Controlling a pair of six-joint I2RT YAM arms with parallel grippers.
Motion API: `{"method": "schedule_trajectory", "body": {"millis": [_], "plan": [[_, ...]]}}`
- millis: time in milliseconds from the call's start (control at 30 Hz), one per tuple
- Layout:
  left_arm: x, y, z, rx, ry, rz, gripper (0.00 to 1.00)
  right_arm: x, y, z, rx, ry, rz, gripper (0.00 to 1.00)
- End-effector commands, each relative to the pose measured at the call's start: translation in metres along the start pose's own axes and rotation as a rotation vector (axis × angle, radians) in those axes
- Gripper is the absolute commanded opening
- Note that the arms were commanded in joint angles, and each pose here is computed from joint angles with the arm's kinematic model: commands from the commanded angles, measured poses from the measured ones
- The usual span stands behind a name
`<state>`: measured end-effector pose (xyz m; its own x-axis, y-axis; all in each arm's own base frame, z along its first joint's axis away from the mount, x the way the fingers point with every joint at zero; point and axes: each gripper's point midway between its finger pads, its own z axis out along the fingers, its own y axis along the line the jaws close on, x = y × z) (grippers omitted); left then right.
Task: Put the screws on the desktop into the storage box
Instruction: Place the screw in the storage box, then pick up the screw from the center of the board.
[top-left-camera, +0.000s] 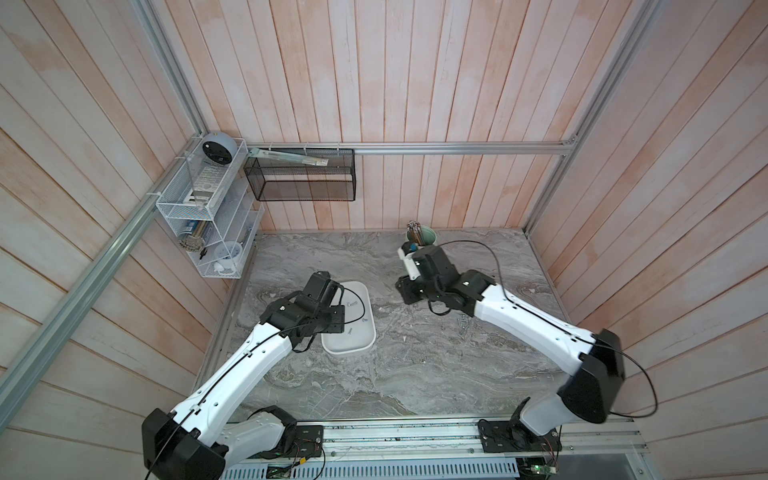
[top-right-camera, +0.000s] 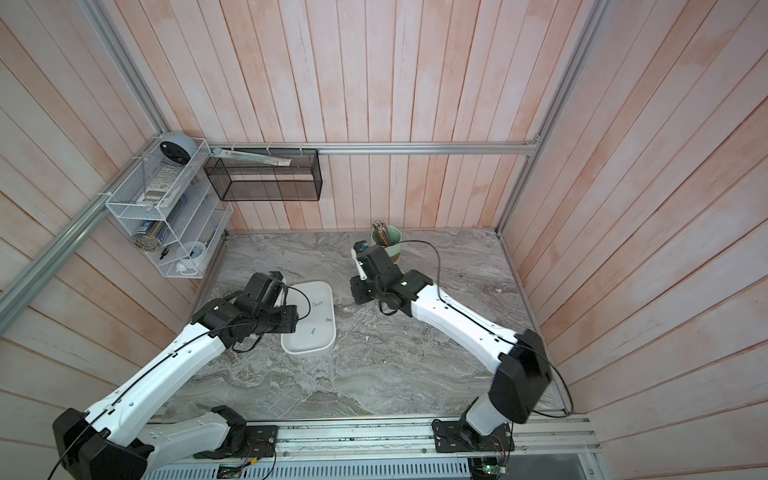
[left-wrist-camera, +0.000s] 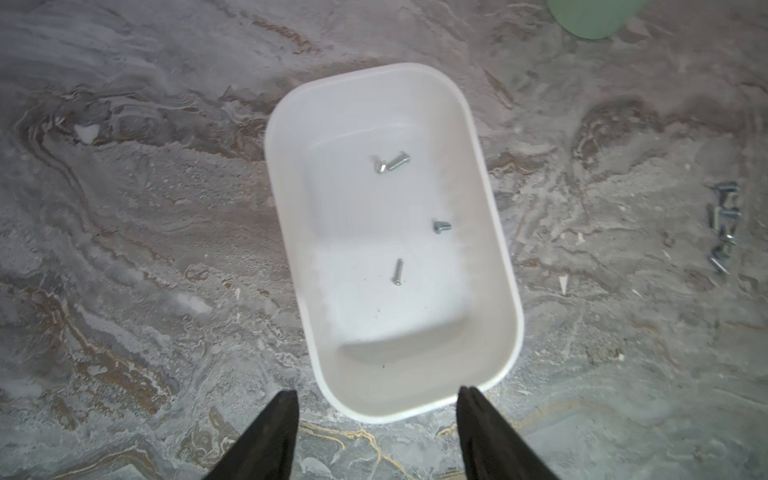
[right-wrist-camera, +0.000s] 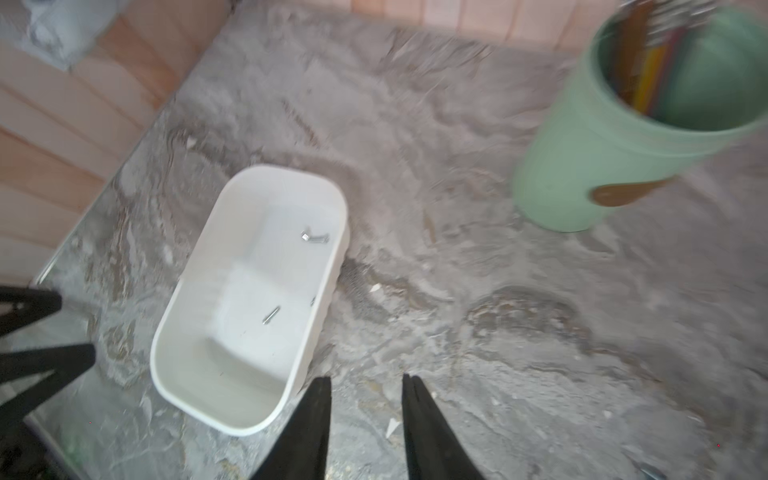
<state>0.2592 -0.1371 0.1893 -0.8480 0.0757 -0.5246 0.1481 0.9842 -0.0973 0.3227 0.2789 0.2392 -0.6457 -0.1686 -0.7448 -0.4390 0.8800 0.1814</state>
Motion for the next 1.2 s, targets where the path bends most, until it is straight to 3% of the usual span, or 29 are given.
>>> {"method": "schedule_trajectory", "body": {"millis": [0, 67, 200, 300, 433, 633, 800, 1167], "plan": [[-0.022, -0.045, -0.008, 0.090, -0.065, 0.055, 0.65, 0.016, -0.087, -0.025, 0.205, -0.098, 0.161, 0.42], [-0.021, -0.081, -0.002, 0.137, -0.053, 0.119, 0.64, 0.031, -0.132, -0.045, 0.232, -0.153, 0.317, 0.54], [-0.013, -0.157, 0.022, 0.208, -0.007, 0.207, 0.61, 0.074, -0.205, -0.072, 0.328, -0.235, 0.572, 0.98], [-0.002, -0.207, 0.048, 0.265, 0.055, 0.196, 0.58, 0.090, -0.220, -0.076, 0.308, -0.273, 0.617, 0.98], [0.028, -0.274, 0.077, 0.317, 0.148, 0.205, 0.58, 0.114, -0.237, -0.073, 0.399, -0.264, 0.615, 0.98], [0.051, -0.331, 0.119, 0.318, 0.254, 0.170, 0.58, 0.141, -0.261, -0.067, 0.536, -0.212, 0.607, 0.96], [0.052, -0.345, 0.146, 0.279, 0.275, 0.140, 0.58, 0.150, -0.264, -0.062, 0.543, -0.197, 0.619, 0.95], [0.049, -0.341, 0.185, 0.123, 0.269, 0.218, 0.52, 0.157, -0.261, -0.053, 0.505, -0.191, 0.640, 0.95]]}}
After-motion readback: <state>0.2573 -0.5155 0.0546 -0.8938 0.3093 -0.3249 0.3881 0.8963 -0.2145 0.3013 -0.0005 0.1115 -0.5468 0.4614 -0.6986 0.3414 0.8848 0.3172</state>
